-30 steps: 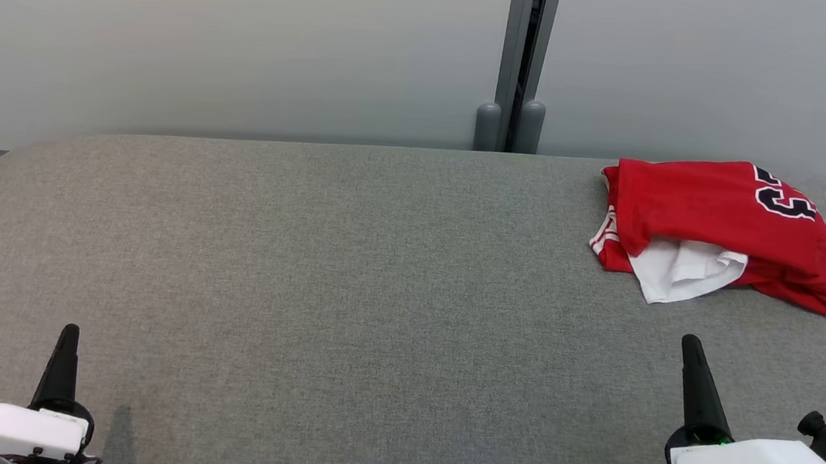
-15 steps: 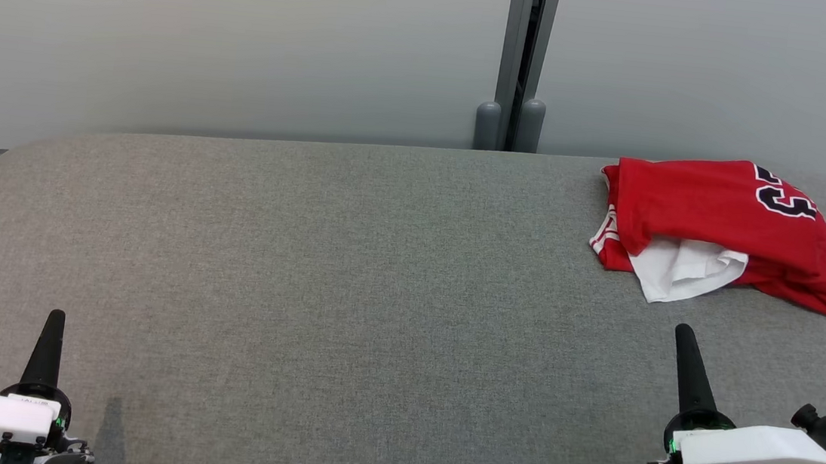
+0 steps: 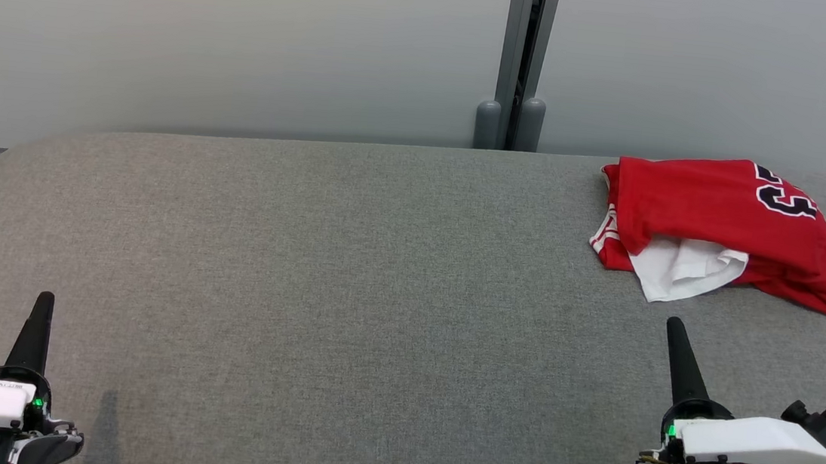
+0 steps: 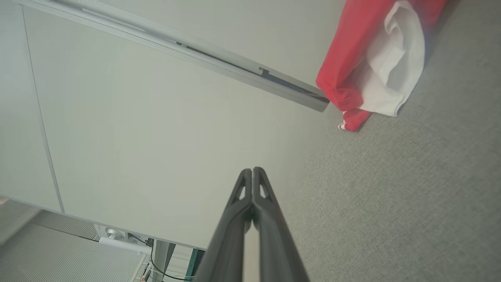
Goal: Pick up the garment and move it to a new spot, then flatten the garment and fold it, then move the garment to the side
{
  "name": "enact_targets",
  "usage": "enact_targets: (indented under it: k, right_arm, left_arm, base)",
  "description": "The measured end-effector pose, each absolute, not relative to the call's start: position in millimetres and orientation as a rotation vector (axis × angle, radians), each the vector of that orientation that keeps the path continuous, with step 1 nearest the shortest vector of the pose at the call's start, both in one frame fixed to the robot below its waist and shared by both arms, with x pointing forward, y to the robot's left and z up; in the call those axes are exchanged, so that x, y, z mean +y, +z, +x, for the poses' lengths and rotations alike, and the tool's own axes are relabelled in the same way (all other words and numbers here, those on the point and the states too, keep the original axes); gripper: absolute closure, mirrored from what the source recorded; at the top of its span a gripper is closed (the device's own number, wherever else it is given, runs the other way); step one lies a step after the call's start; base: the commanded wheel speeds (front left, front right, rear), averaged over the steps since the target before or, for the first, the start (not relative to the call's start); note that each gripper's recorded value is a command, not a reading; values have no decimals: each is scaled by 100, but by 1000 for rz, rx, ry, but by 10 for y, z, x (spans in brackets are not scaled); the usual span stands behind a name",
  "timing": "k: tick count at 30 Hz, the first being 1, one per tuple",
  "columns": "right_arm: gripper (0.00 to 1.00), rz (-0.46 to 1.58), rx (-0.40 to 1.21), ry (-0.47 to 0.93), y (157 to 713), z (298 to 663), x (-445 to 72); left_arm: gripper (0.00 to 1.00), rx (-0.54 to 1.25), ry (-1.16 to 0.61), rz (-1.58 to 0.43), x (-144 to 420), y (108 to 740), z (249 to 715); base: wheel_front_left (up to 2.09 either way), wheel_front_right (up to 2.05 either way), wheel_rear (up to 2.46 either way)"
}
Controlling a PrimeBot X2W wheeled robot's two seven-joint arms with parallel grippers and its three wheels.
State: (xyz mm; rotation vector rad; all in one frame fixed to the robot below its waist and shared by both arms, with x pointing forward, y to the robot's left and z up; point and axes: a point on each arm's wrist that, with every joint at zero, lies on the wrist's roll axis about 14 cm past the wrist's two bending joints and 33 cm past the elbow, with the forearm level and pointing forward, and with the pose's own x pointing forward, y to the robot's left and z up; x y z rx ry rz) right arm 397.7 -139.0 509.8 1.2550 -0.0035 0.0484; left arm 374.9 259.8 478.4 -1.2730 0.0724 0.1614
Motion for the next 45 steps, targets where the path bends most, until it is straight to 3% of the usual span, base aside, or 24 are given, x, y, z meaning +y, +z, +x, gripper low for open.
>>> enact_targets:
  k: [45]
  right_arm:
    - [100,1575,42,36,5128,4094,-1236]
  left_arm:
    - [100,-28,47,-1580,2737,5082,3877]
  base:
    - [0,0,0]
